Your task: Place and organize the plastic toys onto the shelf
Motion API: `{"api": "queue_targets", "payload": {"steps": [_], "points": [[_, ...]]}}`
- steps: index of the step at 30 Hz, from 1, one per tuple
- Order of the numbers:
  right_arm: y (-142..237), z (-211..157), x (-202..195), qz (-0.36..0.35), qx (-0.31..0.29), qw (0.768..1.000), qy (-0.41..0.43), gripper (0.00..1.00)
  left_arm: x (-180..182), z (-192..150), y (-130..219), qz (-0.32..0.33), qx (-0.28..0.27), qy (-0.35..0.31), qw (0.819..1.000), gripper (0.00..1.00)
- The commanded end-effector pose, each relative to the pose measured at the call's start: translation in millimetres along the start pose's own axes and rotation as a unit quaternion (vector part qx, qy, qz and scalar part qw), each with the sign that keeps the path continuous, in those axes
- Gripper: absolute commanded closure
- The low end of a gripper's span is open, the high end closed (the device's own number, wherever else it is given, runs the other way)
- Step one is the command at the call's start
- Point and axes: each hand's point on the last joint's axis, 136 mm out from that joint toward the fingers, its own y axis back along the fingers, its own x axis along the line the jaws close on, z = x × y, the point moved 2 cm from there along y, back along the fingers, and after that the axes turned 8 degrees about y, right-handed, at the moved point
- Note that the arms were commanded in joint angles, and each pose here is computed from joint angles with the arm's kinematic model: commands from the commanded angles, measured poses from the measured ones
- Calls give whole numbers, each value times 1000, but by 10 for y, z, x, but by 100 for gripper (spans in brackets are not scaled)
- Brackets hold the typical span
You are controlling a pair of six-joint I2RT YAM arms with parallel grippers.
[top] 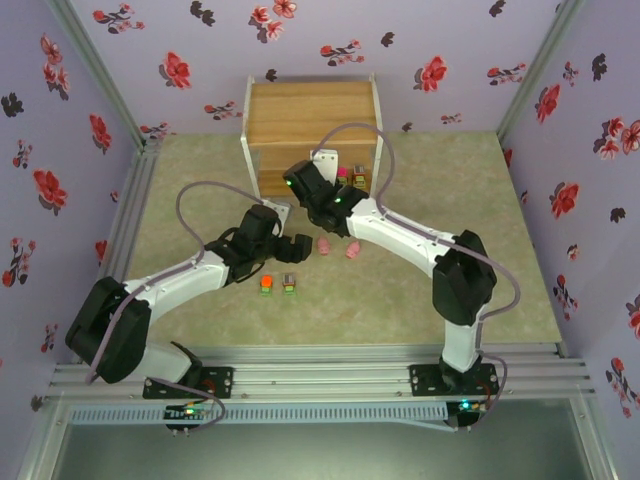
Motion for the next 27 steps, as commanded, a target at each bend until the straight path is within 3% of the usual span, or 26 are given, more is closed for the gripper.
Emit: {"api": "queue_targets", "payload": {"steps": [1, 27], "points": [[-55, 65, -28, -11, -4, 1000, 8, 99, -54, 1, 15, -14, -2, -13, 1000, 9], [-373, -30, -103, -29, 12, 999, 19, 98, -50, -12, -3, -13, 1, -14, 1000, 9]]}}
